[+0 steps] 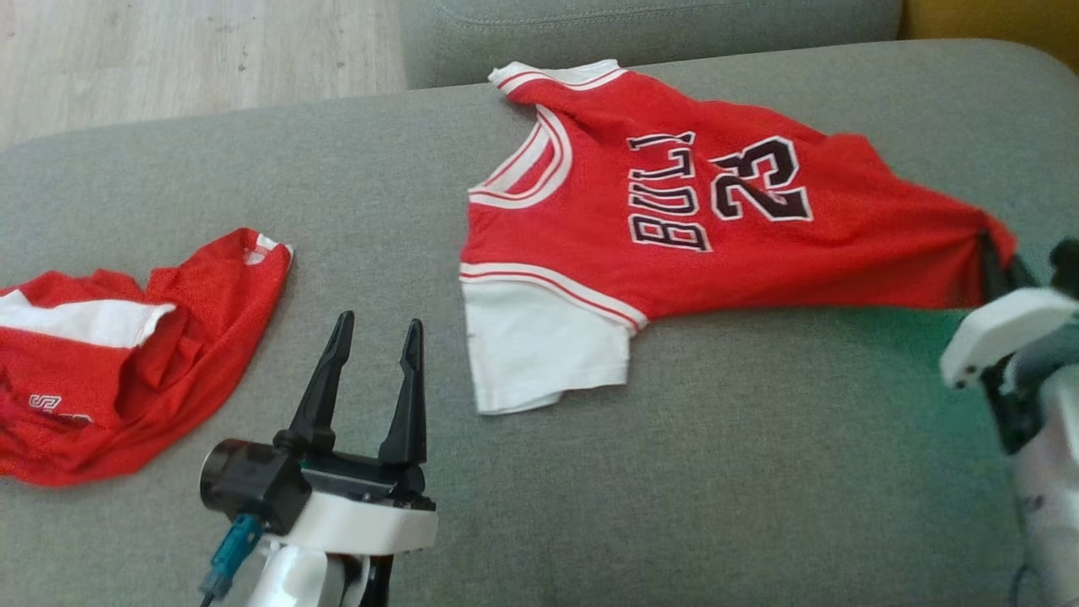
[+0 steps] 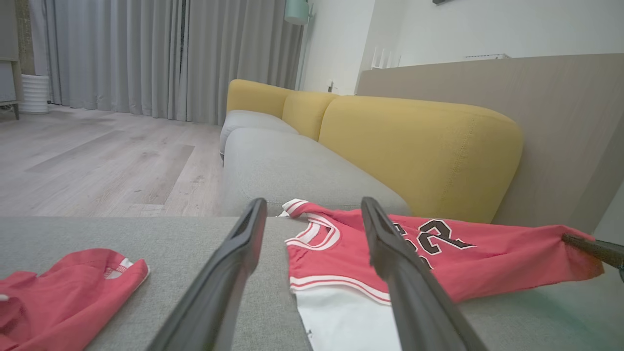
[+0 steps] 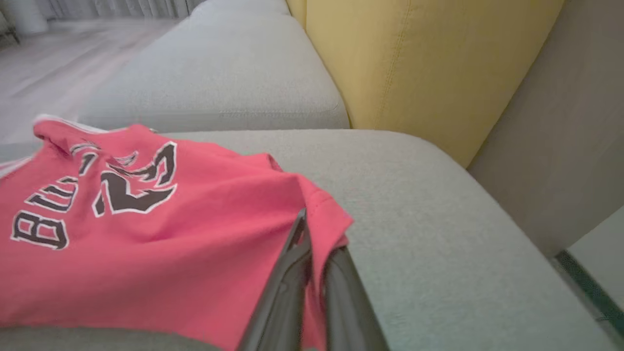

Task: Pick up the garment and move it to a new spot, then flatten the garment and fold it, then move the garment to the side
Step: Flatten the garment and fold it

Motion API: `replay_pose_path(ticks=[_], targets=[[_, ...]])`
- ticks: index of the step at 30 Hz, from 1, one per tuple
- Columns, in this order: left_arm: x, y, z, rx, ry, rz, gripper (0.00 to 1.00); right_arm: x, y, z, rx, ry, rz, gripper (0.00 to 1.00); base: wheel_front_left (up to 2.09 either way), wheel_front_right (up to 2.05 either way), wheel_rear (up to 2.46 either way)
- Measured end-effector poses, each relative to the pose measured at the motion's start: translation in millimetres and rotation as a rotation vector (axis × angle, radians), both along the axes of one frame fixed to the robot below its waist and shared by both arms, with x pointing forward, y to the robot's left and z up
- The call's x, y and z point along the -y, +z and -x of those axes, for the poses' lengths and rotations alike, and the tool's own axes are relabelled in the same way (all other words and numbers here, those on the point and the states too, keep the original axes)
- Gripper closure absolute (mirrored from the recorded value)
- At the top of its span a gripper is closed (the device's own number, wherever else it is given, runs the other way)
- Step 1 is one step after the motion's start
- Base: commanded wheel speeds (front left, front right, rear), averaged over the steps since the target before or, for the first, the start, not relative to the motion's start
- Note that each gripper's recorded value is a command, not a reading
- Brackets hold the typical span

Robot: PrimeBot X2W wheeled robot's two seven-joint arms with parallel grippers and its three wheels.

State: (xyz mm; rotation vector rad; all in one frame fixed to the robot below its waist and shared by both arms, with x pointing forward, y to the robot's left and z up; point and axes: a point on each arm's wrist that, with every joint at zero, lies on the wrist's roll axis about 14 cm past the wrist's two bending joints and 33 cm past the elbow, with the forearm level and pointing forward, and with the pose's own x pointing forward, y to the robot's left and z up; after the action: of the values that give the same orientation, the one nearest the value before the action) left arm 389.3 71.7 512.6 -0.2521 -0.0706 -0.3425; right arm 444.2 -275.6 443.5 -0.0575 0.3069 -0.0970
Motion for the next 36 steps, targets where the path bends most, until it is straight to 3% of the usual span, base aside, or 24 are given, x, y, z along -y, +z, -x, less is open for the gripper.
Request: replay_pose_path(ticks=[7,9,15,19,24,29,36], targets=[[-3,5,4,0.006,0.016,0.018,0.0,17,12,-7,-0.107,0.047,0.151,1.0,0.0,0.0,0.0],[-7,5,5,0.007,0.029,0.016,0.0,21,14,-9,-0.121,0.057,0.192,0.0,0.0,0.0,0.0],[-13,6,7,0.008,0.048,0.014,0.0,33,42,-19,-0.037,0.036,0.273,0.0,0.0,0.0,0.0],[-14,7,7,0.01,0.051,0.015,0.0,16,56,-22,0.05,0.047,0.256,0.0,0.0,0.0,0.0],[-9,11,6,0.022,0.038,0.018,0.0,-11,65,-9,0.178,0.042,0.161,0.0,0.0,0.0,0.0],[-2,17,5,0.041,0.015,0.019,0.0,-42,56,22,0.277,0.024,-0.011,0.0,0.0,0.0,0.0],[7,11,9,0.024,-0.013,0.016,0.0,-67,12,76,0.227,0.023,-0.191,0.0,0.0,0.0,0.0]])
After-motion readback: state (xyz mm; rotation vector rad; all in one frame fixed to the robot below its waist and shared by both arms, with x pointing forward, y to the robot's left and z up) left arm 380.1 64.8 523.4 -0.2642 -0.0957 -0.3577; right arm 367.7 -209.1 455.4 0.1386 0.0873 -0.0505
